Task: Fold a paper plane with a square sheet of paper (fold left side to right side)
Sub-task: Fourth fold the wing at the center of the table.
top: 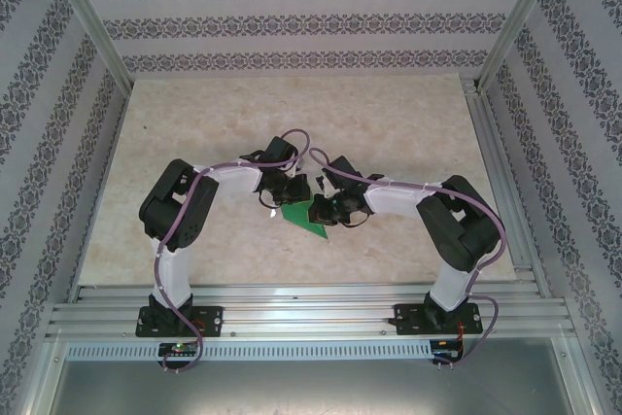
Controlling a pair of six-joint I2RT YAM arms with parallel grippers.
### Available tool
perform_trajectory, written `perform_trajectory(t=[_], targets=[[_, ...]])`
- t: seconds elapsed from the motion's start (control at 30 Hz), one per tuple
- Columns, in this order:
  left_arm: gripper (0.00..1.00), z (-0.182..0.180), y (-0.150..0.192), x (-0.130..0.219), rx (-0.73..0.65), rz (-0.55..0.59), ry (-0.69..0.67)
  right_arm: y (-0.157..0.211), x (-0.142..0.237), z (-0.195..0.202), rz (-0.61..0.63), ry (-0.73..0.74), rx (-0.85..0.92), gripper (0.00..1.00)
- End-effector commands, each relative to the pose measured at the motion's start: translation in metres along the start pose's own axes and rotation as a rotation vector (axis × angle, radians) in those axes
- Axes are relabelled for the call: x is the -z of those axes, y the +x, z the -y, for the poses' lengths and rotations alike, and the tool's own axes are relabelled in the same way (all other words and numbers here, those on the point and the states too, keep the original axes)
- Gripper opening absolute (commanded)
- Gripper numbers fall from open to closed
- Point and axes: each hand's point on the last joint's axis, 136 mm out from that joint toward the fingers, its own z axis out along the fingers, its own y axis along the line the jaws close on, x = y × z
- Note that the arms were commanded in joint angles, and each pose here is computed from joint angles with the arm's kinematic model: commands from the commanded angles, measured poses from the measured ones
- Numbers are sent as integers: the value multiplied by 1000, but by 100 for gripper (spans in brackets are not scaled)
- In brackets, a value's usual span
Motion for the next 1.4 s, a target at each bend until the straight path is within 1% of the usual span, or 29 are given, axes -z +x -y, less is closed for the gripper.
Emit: perform_trajectory(t=[0.0,0.43,0.6,0.8,1.03,1.13,1.27,1.37], targets=[[8,-43,25,-11,28,-59,-169,11,-4,19,-33,66,3,8],[8,-45,25,-10,22,-58,-183,10,4,34,-42,175,42,9],[8,-46,25,-10,22,-60,-189,12,3,36,-52,170,42,9],[8,-46,24,-9,21,-58,-191,25,-5,42,-83,160,27,9],[8,-46,25,-10,21,-59,-192,36,1,54,-94,185,14,9],[8,-47,26,-9,22,-59,-194,34,14,45,-74,160,27,9],[8,-47,25,-9,22,-56,-192,22,35,19,-25,100,60,10],[7,-46,25,-9,21,-55,-191,12,42,-4,10,29,69,10]])
